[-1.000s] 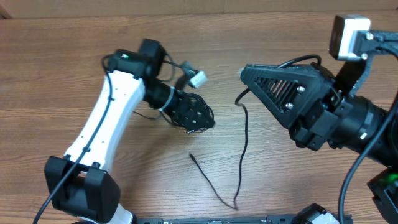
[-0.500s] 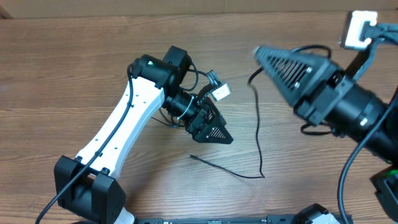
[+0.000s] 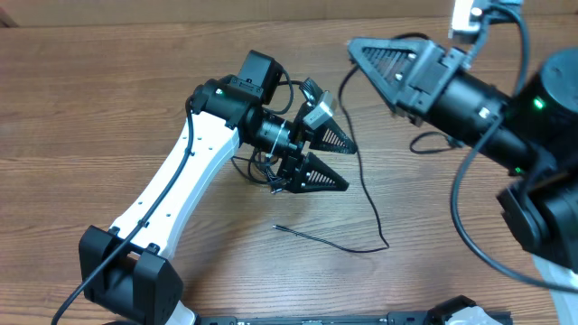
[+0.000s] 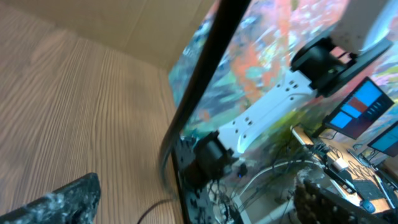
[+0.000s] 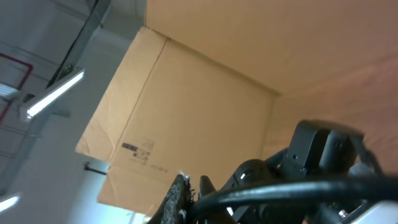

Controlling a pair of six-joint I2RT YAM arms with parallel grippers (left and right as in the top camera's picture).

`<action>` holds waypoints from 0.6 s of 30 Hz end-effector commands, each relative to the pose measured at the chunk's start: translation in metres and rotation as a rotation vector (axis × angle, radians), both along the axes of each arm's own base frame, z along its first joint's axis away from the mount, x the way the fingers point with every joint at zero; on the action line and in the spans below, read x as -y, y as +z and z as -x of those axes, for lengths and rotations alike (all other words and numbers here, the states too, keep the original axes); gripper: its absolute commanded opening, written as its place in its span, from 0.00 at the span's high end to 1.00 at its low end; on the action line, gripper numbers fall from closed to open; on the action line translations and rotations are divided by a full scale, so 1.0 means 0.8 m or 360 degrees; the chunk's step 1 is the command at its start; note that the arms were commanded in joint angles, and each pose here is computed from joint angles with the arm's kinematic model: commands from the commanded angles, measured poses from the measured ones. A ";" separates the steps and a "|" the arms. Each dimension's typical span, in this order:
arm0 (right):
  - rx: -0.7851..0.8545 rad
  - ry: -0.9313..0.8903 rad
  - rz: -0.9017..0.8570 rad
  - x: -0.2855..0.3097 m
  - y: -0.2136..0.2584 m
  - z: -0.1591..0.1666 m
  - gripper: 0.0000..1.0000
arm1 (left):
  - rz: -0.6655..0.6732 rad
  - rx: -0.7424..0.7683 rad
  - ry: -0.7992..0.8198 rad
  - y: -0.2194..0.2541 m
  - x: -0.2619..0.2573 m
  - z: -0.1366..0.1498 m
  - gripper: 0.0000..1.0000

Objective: Untangle cables

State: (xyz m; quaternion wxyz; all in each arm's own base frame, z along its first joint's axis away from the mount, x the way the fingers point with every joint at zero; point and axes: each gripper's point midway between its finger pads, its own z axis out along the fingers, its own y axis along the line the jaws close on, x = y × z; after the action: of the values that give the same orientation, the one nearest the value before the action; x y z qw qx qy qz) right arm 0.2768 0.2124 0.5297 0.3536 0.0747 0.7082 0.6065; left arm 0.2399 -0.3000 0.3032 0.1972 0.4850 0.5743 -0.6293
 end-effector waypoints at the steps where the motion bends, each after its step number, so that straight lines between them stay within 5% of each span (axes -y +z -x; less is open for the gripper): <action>1: -0.0103 0.0097 -0.0104 -0.009 0.004 0.004 0.96 | 0.0209 0.0049 -0.0063 0.034 -0.001 0.008 0.11; 4: -0.0136 0.0094 -0.0133 -0.010 0.004 -0.001 0.96 | 0.0213 0.0022 -0.0066 0.037 0.000 0.008 0.14; 9: -0.0090 0.0087 -0.0161 -0.010 0.014 -0.003 0.96 | 0.0246 0.0008 -0.0078 0.041 -0.001 0.009 0.34; 13: -0.0308 0.0311 -0.0307 -0.024 0.020 0.023 0.96 | 0.0259 0.0039 -0.0080 0.042 0.000 0.007 0.28; 18: -0.0244 0.0353 -0.0351 -0.025 0.036 0.028 0.96 | 0.0256 0.0032 -0.0081 0.044 0.002 0.004 0.32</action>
State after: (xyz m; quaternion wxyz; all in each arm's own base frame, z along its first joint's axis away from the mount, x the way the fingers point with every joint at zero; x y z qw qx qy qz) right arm 0.2642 0.2321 0.5528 0.2447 0.0817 0.6713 0.6949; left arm 0.2414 -0.3024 0.3235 0.2218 0.4881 0.5244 -0.6615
